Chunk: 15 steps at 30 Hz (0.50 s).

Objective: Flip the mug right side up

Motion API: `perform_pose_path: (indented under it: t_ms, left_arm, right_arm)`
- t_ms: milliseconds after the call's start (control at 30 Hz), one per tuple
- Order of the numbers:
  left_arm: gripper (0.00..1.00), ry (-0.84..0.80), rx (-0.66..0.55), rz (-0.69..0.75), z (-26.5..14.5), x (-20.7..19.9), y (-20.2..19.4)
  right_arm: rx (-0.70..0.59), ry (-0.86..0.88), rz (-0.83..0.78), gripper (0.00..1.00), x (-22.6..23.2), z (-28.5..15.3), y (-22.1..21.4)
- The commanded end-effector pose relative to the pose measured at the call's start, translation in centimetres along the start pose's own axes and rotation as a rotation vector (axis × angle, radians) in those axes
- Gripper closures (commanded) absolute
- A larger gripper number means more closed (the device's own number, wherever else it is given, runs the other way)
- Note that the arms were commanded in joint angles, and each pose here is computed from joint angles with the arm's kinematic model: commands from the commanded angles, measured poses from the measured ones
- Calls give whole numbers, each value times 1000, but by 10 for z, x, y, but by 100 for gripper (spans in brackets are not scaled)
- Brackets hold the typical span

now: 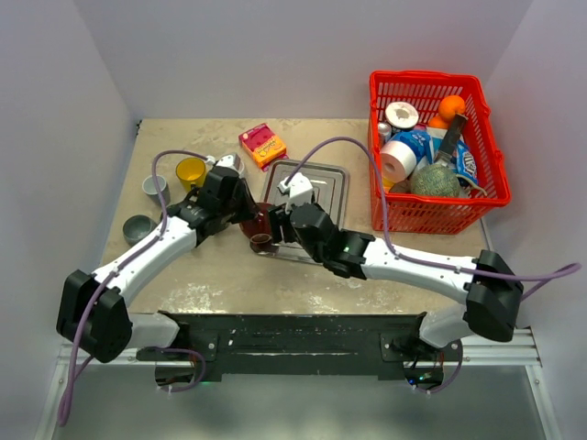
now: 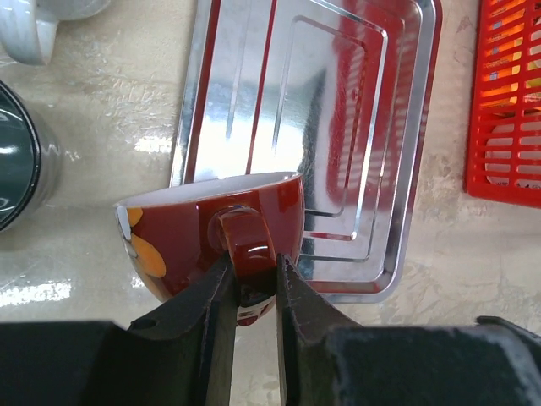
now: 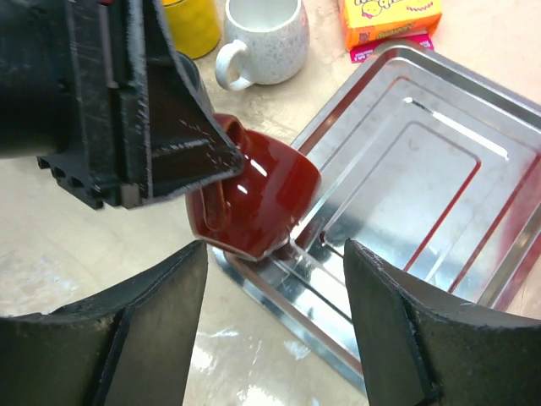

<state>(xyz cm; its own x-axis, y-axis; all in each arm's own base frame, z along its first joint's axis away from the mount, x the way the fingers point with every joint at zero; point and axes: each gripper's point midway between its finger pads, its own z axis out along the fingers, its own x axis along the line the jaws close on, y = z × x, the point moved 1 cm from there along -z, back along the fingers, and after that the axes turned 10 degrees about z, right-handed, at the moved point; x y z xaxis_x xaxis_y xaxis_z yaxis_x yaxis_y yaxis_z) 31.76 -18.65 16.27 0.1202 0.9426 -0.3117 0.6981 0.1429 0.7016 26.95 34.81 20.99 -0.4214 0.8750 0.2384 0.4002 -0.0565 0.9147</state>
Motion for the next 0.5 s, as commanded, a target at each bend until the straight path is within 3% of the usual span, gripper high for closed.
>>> perform_pose_path:
  t_ms: [0,467]
  left_arm:
    - [100,-81,-222,37,-25,-18,52]
    - [100,-122,-398,188,-67,-13,64]
  right_arm:
    - [4,-38,103,31,-12,-17,-3]
    - [285,-184,244,34,-26,-18,-72]
